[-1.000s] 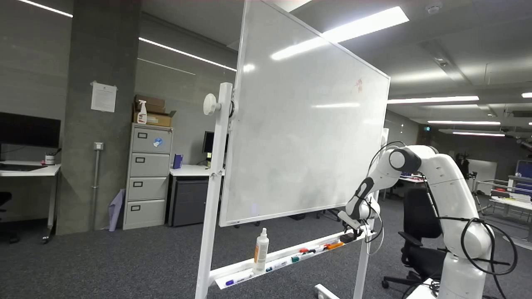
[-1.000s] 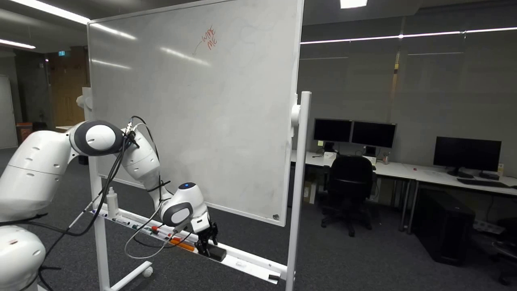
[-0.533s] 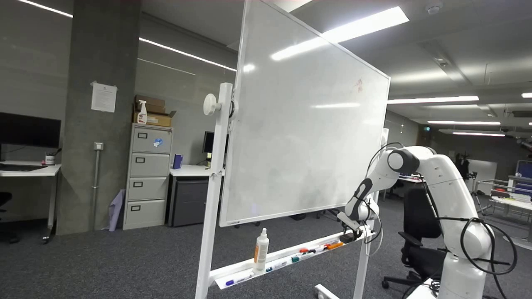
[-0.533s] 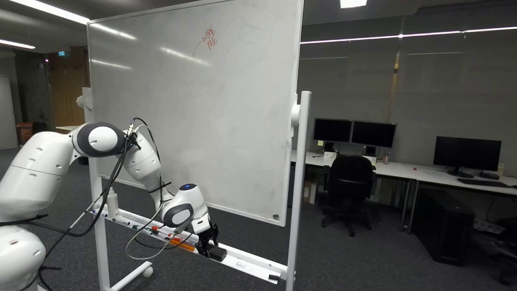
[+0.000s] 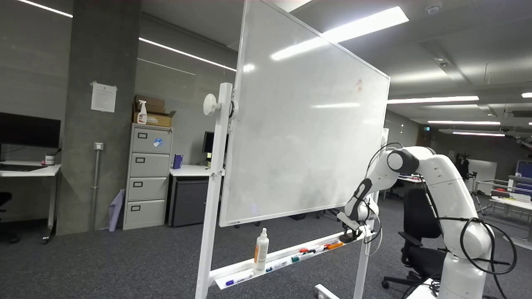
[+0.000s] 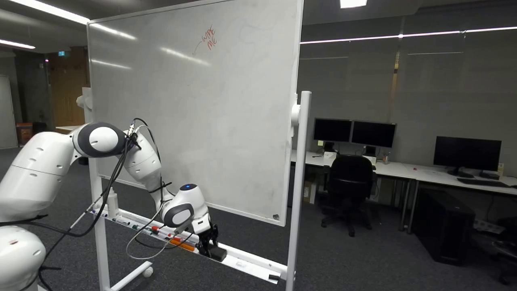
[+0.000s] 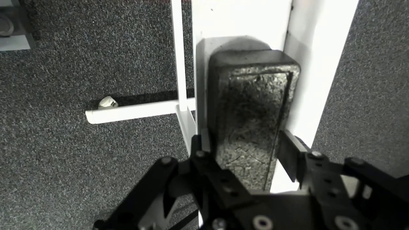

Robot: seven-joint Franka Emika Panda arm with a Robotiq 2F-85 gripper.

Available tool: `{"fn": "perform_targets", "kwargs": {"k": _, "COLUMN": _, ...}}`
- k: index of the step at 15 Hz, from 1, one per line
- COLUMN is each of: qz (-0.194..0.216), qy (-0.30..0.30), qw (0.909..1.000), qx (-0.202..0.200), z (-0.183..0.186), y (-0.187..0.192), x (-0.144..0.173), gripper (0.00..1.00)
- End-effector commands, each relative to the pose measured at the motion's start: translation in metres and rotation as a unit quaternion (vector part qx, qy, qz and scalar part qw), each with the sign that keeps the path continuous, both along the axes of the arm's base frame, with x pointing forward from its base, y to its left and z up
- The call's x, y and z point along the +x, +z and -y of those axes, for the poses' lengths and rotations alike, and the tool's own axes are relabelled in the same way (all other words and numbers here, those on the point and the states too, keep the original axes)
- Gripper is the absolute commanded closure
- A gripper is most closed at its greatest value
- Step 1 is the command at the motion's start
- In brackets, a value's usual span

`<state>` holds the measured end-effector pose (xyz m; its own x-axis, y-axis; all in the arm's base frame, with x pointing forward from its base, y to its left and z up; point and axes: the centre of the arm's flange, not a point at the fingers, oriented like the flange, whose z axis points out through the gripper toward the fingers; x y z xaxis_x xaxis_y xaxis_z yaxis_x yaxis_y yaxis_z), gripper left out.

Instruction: Use the black eraser to wipe the white board.

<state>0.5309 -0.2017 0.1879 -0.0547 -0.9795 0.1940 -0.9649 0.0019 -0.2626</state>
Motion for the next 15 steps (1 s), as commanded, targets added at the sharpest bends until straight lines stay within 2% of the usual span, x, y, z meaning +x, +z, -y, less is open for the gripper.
{"fn": "perform_targets", "kwargs": {"k": 1, "qz": -0.008, "qy": -0.004, "qw": 0.9998, "qx": 0.016, "z": 0.000, "y": 0.007, "x": 0.004, "gripper": 0.69}}
{"fn": "perform_targets", "kwargs": {"k": 5, "qz": -0.011, "qy": 0.001, "qw": 0.9997, "qx": 0.023, "z": 0.000, "y": 0.030, "x": -0.009, "gripper": 0.69}}
{"fn": "perform_targets", "kwargs": {"k": 9, "qz": -0.073, "qy": 0.026, "qw": 0.9969, "qx": 0.016, "z": -0.001, "y": 0.062, "x": -0.044, "gripper": 0.69}}
{"fn": "perform_targets", "kwargs": {"k": 13, "qz": -0.141, "qy": 0.071, "qw": 0.9864, "qx": -0.045, "z": 0.002, "y": 0.089, "x": -0.092, "gripper": 0.69}}
{"fn": "perform_targets", "kwargs": {"k": 15, "qz": -0.156, "qy": 0.093, "qw": 0.9805, "qx": -0.075, "z": 0.000, "y": 0.104, "x": -0.116, "gripper": 0.69}}
